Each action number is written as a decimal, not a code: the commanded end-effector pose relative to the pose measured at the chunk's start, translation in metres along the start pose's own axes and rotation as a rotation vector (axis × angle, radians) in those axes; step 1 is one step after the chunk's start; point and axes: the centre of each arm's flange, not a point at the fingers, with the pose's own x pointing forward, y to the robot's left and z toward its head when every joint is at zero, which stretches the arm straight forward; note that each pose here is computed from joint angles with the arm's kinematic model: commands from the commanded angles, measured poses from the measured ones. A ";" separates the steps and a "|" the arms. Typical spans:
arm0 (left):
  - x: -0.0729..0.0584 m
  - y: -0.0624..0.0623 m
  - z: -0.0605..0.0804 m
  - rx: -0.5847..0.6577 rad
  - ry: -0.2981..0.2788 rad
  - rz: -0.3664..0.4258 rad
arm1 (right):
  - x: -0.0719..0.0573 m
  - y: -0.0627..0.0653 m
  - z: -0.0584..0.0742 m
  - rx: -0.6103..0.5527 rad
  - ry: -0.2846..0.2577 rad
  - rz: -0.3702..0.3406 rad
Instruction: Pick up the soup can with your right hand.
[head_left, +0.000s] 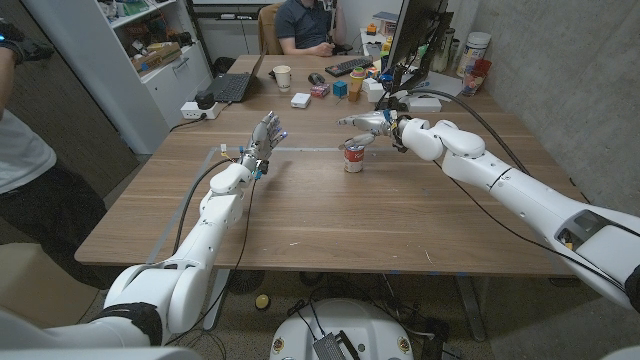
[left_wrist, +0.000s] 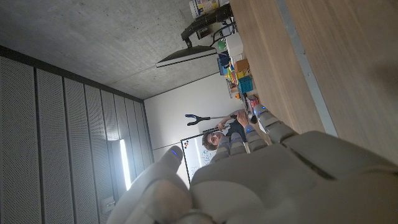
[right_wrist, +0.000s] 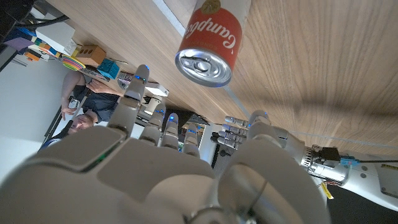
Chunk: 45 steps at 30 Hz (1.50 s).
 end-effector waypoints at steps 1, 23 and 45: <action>0.002 0.001 0.000 0.006 0.007 -0.007 | 0.007 0.006 0.002 -0.011 -0.009 0.057; -0.005 0.004 -0.003 0.000 0.023 -0.009 | 0.015 0.015 0.012 -0.013 -0.035 0.125; -0.009 0.006 -0.004 -0.002 0.019 0.000 | 0.027 0.019 0.021 -0.065 -0.078 0.237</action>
